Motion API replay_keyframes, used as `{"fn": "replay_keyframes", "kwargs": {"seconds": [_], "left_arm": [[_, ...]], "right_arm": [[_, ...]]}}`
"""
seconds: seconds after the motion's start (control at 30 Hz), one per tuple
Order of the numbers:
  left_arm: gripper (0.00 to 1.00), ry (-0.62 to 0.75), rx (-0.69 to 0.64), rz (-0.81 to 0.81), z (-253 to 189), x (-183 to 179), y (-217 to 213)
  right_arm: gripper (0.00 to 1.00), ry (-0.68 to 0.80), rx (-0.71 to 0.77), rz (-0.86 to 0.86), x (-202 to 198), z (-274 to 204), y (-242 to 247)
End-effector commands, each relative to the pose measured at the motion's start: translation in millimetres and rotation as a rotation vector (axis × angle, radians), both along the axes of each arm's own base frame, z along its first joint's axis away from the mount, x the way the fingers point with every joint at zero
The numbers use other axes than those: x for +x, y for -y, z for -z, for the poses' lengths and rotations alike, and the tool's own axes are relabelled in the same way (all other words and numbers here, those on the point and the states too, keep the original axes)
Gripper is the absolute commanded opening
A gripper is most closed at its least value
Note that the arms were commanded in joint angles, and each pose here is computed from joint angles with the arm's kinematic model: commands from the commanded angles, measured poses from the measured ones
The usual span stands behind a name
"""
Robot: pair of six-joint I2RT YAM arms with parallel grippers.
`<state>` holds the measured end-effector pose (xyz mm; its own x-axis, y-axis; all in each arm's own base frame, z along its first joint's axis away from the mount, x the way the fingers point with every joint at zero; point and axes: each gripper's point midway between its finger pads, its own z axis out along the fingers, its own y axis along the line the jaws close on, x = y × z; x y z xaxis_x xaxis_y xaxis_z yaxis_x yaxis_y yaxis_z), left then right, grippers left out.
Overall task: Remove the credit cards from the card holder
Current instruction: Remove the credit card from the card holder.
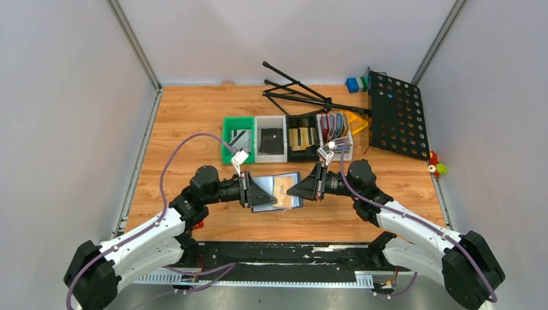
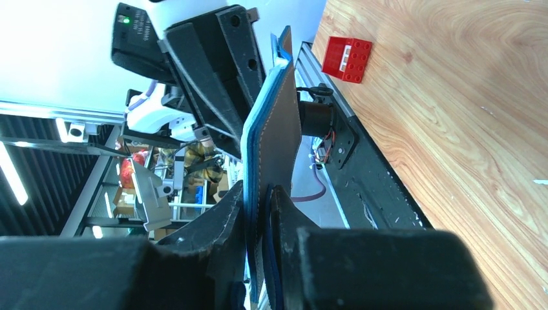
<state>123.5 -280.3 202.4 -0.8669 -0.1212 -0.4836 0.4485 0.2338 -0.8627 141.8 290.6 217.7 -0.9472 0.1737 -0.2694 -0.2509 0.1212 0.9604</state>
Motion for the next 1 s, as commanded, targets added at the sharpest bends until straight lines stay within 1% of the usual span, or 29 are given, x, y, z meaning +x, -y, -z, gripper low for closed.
{"fn": "replay_keyframes", "kwargs": {"seconds": [0.0, 0.03, 0.1, 0.17, 0.33, 0.63, 0.97], "left_arm": [[0.18, 0.011, -0.146, 0.057, -26.1, -8.1, 5.6], [0.15, 0.017, -0.158, 0.060, -29.0, -8.9, 5.0], [0.04, 0.022, -0.169, 0.057, -32.4, -8.8, 1.8], [0.01, 0.026, -0.183, 0.042, -35.6, -7.0, -4.3], [0.00, 0.028, -0.204, 0.021, -36.5, -6.4, -18.8], [0.00, 0.001, -0.188, 0.000, -22.8, -4.2, -26.2], [0.00, 0.007, -0.158, -0.028, -16.0, 3.9, -34.1]], "right_arm": [[0.00, 0.081, 0.118, -0.027, -4.2, -34.5, -1.1], [0.00, 0.078, 0.119, -0.027, -4.3, -33.9, -0.9], [0.00, 0.071, 0.121, -0.028, -5.1, -32.1, -0.6], [0.00, 0.060, 0.125, -0.024, -5.2, -30.4, 0.2], [0.00, 0.055, 0.139, -0.026, -5.9, -30.4, 1.6], [0.00, 0.053, 0.148, -0.023, -5.5, -31.0, 3.8], [0.00, 0.052, 0.104, 0.003, -1.5, -21.2, 8.3]]}}
